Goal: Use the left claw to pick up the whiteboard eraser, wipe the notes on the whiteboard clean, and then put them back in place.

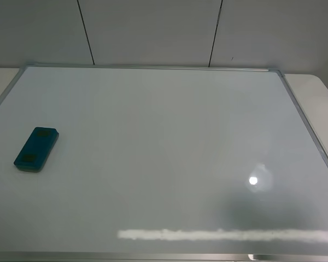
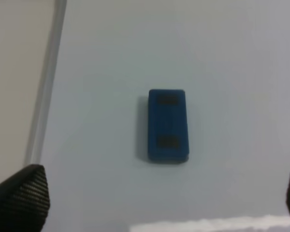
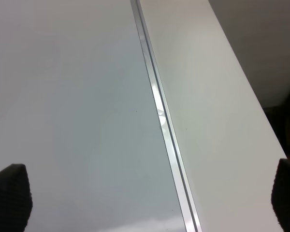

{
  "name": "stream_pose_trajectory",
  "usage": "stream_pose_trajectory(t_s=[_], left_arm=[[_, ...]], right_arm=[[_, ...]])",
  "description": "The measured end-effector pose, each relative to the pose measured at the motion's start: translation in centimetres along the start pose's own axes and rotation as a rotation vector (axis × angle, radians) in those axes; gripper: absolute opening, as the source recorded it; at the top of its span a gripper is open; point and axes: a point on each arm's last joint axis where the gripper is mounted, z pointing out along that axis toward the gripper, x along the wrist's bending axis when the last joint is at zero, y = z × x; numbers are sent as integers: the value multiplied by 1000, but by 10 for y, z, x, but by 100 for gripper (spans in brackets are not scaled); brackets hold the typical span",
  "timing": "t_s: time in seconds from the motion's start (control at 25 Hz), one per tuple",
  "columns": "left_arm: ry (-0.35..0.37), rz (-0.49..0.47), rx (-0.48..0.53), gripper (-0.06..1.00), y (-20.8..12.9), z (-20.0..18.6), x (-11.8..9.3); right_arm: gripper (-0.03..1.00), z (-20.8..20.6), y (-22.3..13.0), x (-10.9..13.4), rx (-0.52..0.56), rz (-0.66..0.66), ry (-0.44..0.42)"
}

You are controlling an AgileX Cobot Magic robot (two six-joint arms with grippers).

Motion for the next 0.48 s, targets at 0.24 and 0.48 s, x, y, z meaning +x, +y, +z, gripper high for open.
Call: stream_pose_trajectory(t_s=[0.24, 0.48], left_arm=[[-18, 15, 6, 99, -11, 4, -2], [-10, 21, 2, 99, -11, 4, -2]], right_arm=[[99, 0, 0, 0, 0, 0, 0], [99, 0, 0, 0, 0, 0, 0]])
